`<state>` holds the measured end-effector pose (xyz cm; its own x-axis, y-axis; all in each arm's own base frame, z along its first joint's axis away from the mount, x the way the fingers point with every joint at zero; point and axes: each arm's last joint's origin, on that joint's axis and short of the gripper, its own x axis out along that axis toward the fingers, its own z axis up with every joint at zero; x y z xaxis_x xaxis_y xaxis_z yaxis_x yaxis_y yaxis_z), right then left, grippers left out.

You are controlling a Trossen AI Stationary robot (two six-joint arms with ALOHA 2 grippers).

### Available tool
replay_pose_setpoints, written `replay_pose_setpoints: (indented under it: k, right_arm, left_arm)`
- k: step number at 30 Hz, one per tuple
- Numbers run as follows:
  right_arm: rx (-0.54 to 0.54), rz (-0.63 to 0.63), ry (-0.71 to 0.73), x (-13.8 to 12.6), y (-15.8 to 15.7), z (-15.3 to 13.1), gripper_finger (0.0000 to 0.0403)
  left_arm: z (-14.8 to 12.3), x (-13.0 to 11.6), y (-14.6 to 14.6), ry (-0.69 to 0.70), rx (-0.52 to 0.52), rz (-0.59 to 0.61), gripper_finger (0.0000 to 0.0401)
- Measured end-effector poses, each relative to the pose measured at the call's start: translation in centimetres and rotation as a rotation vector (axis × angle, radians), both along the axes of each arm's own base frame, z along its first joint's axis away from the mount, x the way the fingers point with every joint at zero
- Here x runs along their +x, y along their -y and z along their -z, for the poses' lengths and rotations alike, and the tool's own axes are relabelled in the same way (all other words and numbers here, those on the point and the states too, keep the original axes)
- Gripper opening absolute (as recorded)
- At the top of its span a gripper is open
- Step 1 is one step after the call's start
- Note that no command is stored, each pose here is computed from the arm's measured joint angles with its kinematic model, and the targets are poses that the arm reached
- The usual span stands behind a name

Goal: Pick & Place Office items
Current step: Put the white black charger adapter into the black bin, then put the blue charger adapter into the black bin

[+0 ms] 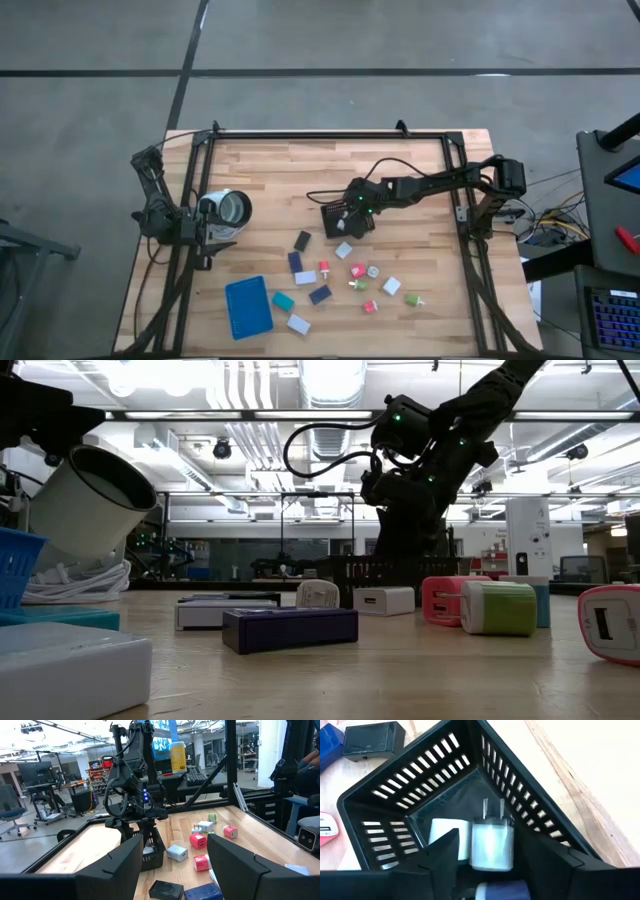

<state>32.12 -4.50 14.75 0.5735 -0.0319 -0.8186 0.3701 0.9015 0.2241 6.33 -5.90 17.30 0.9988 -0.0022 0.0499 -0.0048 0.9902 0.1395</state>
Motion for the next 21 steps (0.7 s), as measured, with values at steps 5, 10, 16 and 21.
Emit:
replay_pose_setpoints:
  k: [5, 10, 16, 21]
  right_arm:
    - [0.001, -0.001, 0.0, 0.01, -0.06, 0.0, 0.0245]
    - [0.001, -0.001, 0.0, 0.01, -0.06, 0.0, 0.0248]
    - [0.001, -0.001, 0.0, 0.01, -0.06, 0.0, 0.0245]
    - [-0.002, 0.001, 0.026, 0.2, -0.03, -0.16, 0.0245]
  left_arm:
    - [0.0, 0.0, 0.0, 0.0, 0.0, 0.0, 0.0225]
    - [-0.01, 0.0, 0.0, 0.0, -0.001, 0.001, 0.0225]
    - [-0.01, 0.0, 0.0, 0.0, -0.001, 0.0, 0.0225]
    - [-0.01, 0.0, 0.0, 0.0, 0.0, 0.0, 0.0225]
